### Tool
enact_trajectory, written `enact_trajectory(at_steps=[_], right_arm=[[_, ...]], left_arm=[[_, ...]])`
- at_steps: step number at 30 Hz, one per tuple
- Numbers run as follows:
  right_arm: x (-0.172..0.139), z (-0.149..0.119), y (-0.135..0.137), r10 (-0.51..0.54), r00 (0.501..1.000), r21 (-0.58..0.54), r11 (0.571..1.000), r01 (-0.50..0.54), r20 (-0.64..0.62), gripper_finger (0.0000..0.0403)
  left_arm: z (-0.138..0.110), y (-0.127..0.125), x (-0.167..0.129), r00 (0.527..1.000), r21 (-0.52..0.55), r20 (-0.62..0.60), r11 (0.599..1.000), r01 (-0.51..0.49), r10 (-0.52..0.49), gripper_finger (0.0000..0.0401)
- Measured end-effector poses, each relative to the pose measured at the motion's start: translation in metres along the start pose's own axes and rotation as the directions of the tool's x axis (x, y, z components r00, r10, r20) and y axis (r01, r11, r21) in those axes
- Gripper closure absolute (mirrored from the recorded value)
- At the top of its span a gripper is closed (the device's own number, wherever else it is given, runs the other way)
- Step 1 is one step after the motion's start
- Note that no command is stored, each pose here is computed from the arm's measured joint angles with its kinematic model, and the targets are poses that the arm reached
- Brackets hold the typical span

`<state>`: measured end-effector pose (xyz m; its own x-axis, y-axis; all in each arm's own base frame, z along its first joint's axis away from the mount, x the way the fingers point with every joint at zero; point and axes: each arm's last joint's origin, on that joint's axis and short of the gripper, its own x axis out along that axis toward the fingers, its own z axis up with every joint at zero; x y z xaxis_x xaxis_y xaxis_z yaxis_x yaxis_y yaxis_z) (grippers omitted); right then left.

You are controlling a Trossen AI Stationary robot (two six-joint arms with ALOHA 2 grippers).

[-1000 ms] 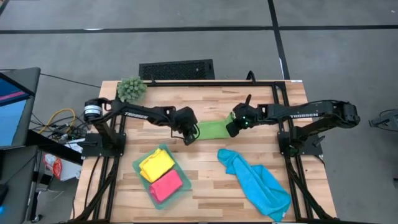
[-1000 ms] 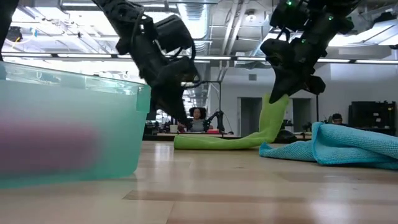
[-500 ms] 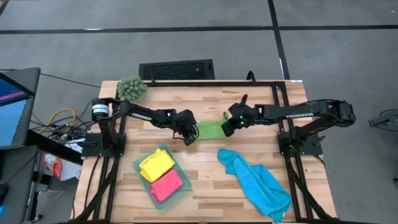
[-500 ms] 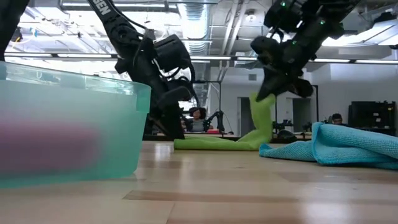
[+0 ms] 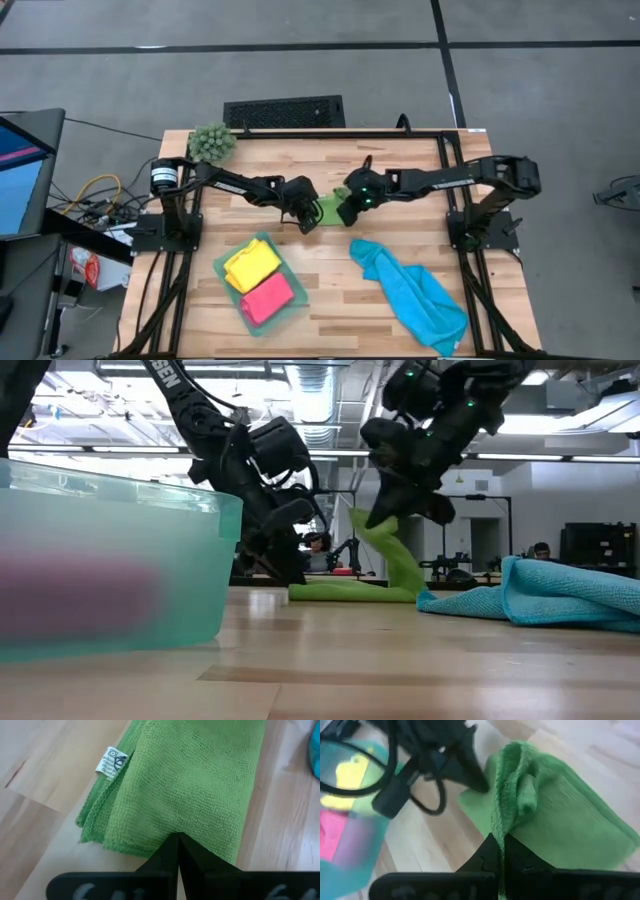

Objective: Fold microfiber towels
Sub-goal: Fold the green towel

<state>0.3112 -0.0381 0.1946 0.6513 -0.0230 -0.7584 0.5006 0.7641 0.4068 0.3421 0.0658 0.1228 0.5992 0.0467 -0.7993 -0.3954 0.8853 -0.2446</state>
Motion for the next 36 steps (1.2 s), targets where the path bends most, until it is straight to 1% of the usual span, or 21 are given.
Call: enact_trajectory(at_steps=[2, 4, 5, 7, 11, 13, 15, 19, 23, 29, 34, 36], right_arm=[[0.004, 0.002, 0.003, 0.001, 1.000, -0.017, 1.000, -0.001, -0.017, 0.0381], [0.012, 0.009, 0.008, 0.030, 0.999, -0.036, 0.999, -0.030, -0.015, 0.0382], [0.015, 0.008, 0.007, 0.029, 0.999, -0.042, 0.999, -0.030, -0.043, 0.0382], [0.023, 0.010, 0.011, 0.047, 0.997, -0.060, 0.997, -0.051, -0.060, 0.0381], [0.035, 0.010, 0.011, 0.033, 0.995, -0.075, 0.996, -0.040, -0.095, 0.0377], [0.041, 0.013, 0.015, 0.047, 0.996, -0.087, 0.995, -0.054, -0.080, 0.0377], [0.044, 0.012, 0.015, 0.040, 0.995, -0.087, 0.995, -0.048, -0.089, 0.0377], [0.047, 0.016, 0.017, 0.058, 0.996, -0.089, 0.994, -0.064, -0.063, 0.0369], [0.050, 0.015, 0.016, 0.054, 0.996, -0.086, 0.994, -0.060, -0.068, 0.0348], [0.050, 0.017, 0.017, 0.072, 0.996, -0.091, 0.993, -0.076, -0.042, 0.0299], [0.050, 0.020, 0.018, 0.086, 0.996, -0.091, 0.992, -0.087, -0.019, 0.0257], [0.050, 0.021, 0.016, 0.084, 0.996, -0.088, 0.992, -0.085, -0.017, 0.0242]], left_arm=[[0.001, 0.000, 0.000, 1.000, -0.001, 0.008, 1.000, -0.002, 0.002, 0.0401], [0.001, 0.000, 0.000, 1.000, 0.000, 0.012, 1.000, 0.001, -0.001, 0.0401], [0.001, 0.000, 0.000, 1.000, 0.004, 0.009, 1.000, 0.009, -0.009, 0.0401], [0.001, -0.001, 0.000, 1.000, 0.016, 0.005, 1.000, 0.020, -0.020, 0.0401], [0.001, -0.001, 0.000, 0.999, 0.025, 0.004, 0.999, 0.041, -0.041, 0.0401], [0.002, -0.002, 0.000, 0.998, 0.026, 0.005, 0.998, 0.059, -0.060, 0.0401], [0.002, -0.002, 0.000, 0.998, 0.027, 0.007, 0.997, 0.066, -0.066, 0.0401], [0.003, -0.003, 0.000, 0.997, 0.029, 0.016, 0.997, 0.070, -0.071, 0.0401], [0.003, -0.003, -0.001, 0.997, 0.029, 0.017, 0.997, 0.071, -0.072, 0.0401], [0.003, -0.003, -0.001, 0.997, 0.033, 0.017, 0.997, 0.074, -0.074, 0.0401], [0.005, -0.004, -0.007, 0.992, 0.028, -0.003, 0.991, 0.128, -0.128, 0.0401], [0.006, -0.004, -0.013, 0.992, 0.027, -0.005, 0.991, 0.128, -0.128, 0.0401]])
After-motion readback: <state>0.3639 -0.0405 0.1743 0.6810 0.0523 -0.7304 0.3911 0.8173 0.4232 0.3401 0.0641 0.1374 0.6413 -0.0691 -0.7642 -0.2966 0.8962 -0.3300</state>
